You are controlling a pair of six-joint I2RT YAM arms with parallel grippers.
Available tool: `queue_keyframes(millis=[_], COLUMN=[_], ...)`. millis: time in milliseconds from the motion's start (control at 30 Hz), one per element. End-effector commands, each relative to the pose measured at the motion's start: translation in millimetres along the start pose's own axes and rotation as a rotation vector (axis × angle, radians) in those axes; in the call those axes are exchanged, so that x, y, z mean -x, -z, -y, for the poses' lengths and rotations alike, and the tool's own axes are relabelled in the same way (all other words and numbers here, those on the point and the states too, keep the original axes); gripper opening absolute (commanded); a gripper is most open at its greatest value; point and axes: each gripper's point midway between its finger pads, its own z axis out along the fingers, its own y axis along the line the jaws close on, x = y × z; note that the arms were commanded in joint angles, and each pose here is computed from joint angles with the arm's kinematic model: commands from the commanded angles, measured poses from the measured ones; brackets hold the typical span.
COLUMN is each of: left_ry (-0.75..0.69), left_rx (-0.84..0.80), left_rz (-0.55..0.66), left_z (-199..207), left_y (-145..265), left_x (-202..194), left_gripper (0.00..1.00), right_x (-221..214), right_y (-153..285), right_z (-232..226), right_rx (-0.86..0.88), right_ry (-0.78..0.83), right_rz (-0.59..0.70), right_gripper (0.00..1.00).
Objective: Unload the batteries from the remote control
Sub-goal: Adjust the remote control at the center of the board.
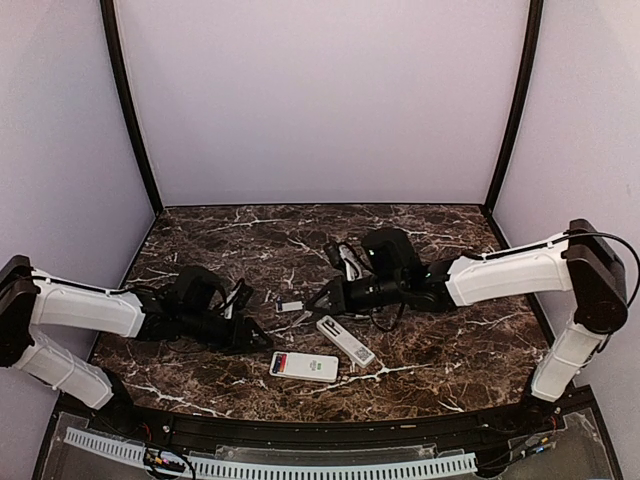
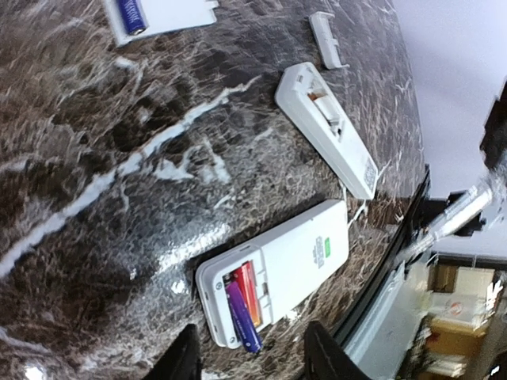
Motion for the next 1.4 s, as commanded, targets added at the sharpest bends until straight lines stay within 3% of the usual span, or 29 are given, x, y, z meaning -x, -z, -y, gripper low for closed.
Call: queue_keyframes(millis=[0, 100, 200, 400, 600, 900, 1067, 1200, 1367], left_ry=[-0.049, -0.057, -0.025, 0.023, 0.074, 0.124, 0.087, -0.055, -0.125], left_rx=[0.035, 0.112, 0.139, 0.049, -0.026, 0.01, -0.03, -0.033, 0.209], left_rz=[-0.033, -0.061, -0.065, -0.092, -0.143, -0.12, -0.123, -0.147, -0.24], left_z=[1, -2, -3, 12, 21, 10, 19, 43, 23], left_y=[4, 0, -2, -6, -17, -14, -18, -28, -41], left_x=[-15, -27, -35, -48, -57, -59, -56, -52, -72], left_gripper=[0.54, 0.59, 0.57, 0.56, 0.59, 0.6, 0.61, 0.63, 0.67], right_x=[-22, -36, -42, -53, -84, -113, -94, -68, -45], right_y=[10, 7, 8, 12, 10, 8, 22, 48, 73], right_z=[56, 67, 78, 87, 70, 29, 35, 22, 21], right_rx=[-0.2, -0.225, -0.261, -0.285, -0.243, -0.166, -0.252, -0.277, -0.313], right_ry=[0.051, 0.07, 0.084, 0.095, 0.101, 0.093, 0.097, 0.168, 0.178], right_rz=[-0.087, -0.148, -0.161, -0.177, -0.271, -0.316, -0.211, -0.057, 0.104], right_gripper=[0.0, 0.0, 0.0, 0.0, 0.0, 0.0, 0.0, 0.0, 0.0])
